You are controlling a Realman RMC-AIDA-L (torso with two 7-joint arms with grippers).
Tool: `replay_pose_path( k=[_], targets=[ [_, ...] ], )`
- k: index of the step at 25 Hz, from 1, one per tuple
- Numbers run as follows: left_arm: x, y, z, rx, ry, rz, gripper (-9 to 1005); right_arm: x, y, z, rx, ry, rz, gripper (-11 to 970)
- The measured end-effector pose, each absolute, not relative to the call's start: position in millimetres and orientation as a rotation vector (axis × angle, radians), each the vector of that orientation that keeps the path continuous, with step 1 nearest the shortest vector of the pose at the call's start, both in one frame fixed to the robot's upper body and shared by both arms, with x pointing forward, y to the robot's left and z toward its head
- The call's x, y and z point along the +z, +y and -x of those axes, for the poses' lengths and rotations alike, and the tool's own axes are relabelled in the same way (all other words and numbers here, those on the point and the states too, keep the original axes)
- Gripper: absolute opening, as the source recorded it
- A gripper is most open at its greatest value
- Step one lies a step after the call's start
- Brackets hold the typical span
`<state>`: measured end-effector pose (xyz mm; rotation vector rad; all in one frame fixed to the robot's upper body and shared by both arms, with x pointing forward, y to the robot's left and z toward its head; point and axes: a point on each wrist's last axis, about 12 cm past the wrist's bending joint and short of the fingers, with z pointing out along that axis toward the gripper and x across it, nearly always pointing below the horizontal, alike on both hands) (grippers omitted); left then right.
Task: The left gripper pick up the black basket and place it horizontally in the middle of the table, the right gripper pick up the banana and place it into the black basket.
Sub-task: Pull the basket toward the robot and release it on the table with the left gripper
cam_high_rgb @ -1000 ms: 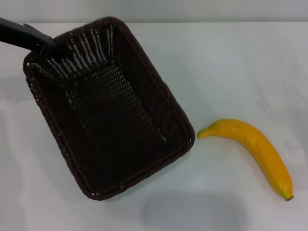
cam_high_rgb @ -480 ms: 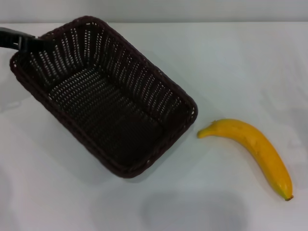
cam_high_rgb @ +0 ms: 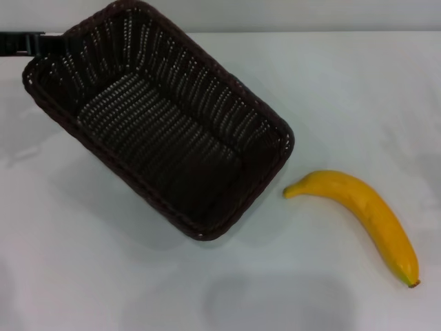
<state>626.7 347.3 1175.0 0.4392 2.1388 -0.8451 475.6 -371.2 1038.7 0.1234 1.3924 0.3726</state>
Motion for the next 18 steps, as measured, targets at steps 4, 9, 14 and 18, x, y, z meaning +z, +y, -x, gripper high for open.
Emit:
replay_pose_path(
  k=[4,9,14,18],
  targets=[
    [1171,347,-622,-0.891,2.103,-0.395,188,1039,-375,-474,0.355,1.386,-0.143,856],
    [1166,354,-613,-0.938,2.032,-0.302,189,1038,-377,-473,0.347,1.393,-0.153,856],
    [1162,366,-601,-0.97,1.964,-0.21,189,1038,-378,-474,0.343,1.396,-0.155,856],
    [1153,367,-590,-1.021,1.902,-0.131,189,1039,-379,-477,0.341,1.395,-0.151,856]
  ],
)
